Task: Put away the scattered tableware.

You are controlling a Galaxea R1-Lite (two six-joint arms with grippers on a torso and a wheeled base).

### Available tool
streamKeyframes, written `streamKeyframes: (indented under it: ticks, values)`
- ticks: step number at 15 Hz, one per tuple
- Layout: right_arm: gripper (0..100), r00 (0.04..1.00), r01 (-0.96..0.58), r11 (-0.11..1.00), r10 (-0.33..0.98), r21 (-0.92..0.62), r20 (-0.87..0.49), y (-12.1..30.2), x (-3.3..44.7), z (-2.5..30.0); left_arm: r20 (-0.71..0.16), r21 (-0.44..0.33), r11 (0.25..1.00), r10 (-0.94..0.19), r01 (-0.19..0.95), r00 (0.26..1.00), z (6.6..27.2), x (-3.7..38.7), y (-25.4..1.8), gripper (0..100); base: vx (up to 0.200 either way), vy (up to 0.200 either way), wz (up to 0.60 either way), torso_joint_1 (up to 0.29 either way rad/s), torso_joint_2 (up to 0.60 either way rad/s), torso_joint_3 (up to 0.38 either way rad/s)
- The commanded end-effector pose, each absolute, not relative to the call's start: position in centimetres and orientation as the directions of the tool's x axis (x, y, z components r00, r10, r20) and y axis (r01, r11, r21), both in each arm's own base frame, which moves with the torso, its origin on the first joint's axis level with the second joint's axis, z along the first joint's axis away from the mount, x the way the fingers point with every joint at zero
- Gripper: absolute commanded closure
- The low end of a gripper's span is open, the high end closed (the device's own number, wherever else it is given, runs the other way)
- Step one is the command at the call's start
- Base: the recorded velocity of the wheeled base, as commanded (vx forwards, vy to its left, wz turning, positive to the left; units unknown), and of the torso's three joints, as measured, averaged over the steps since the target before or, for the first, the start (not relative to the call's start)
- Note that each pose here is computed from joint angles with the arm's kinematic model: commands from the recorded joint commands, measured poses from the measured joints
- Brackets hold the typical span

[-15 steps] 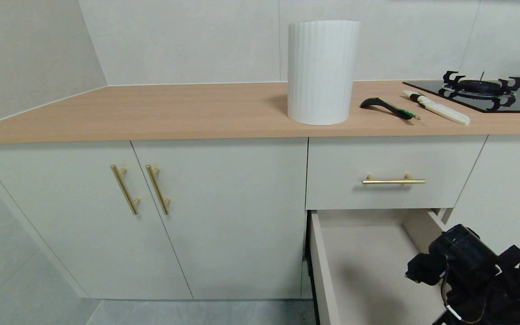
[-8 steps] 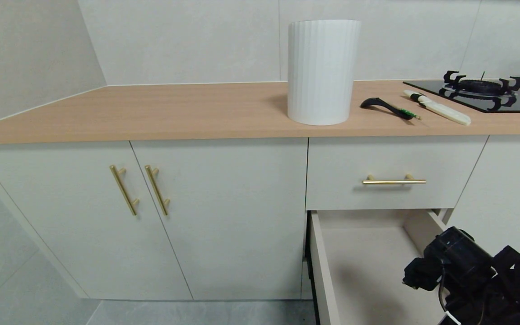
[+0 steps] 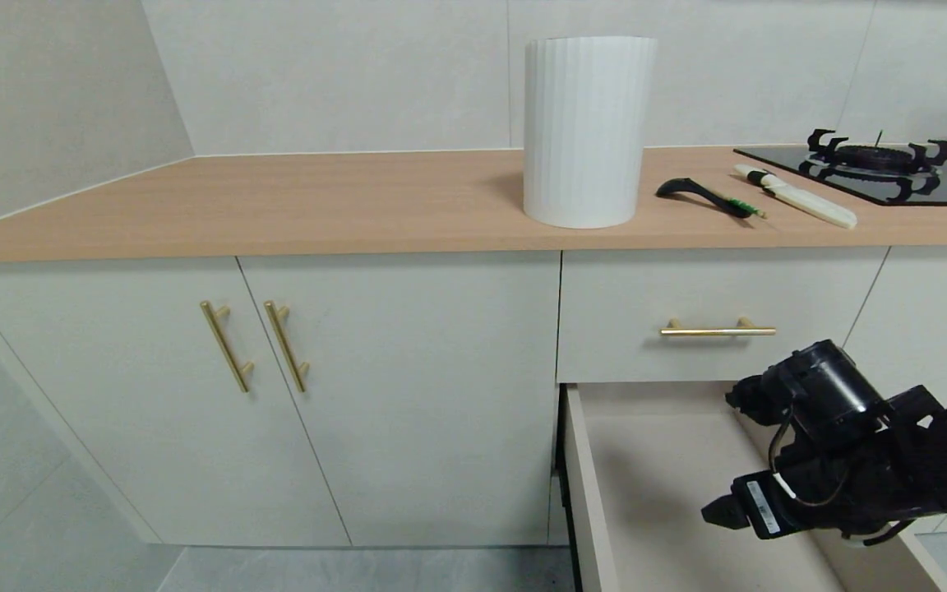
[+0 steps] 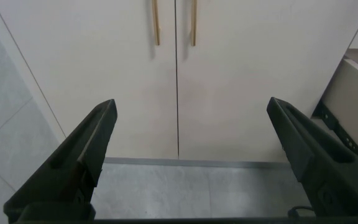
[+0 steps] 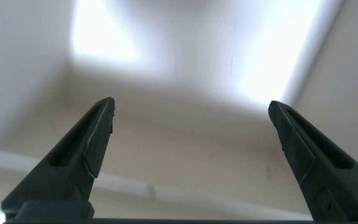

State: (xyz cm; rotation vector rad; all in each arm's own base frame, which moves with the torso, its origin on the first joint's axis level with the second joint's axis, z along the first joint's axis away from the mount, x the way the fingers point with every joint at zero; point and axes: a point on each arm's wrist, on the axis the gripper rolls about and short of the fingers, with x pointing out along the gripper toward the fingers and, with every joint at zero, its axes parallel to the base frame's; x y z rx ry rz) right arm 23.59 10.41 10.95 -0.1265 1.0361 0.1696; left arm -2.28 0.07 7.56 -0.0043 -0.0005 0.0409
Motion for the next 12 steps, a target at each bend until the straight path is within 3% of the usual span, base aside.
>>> streamKeyframes:
  ticks: [1,9,12]
  values:
    - [0,0.534,-0.170,0.985,0.079,-0.016,-0.842,9.93,24.14,11.25,0.000,-0.006,0.999,0.041,-0.041,0.999,7.57,-2.27,0.07,0,0.000,0.000,0.00,0.000,0.00,0.000]
    - [0,0.624,-0.134,0.990,0.057,-0.035,-0.780,9.81,24.49,11.21,0.000,-0.006,0.999,0.041,-0.041,0.999,7.57,-2.27,0.07,0,0.000,0.000,0.00,0.000,0.00,0.000]
    - [0,0.629,-0.136,0.990,0.060,-0.033,-0.775,9.73,24.28,11.43,0.000,-0.005,0.999,0.041,-0.041,0.999,7.57,-2.27,0.07,0,0.000,0.000,0.00,0.056,-0.23,-0.167]
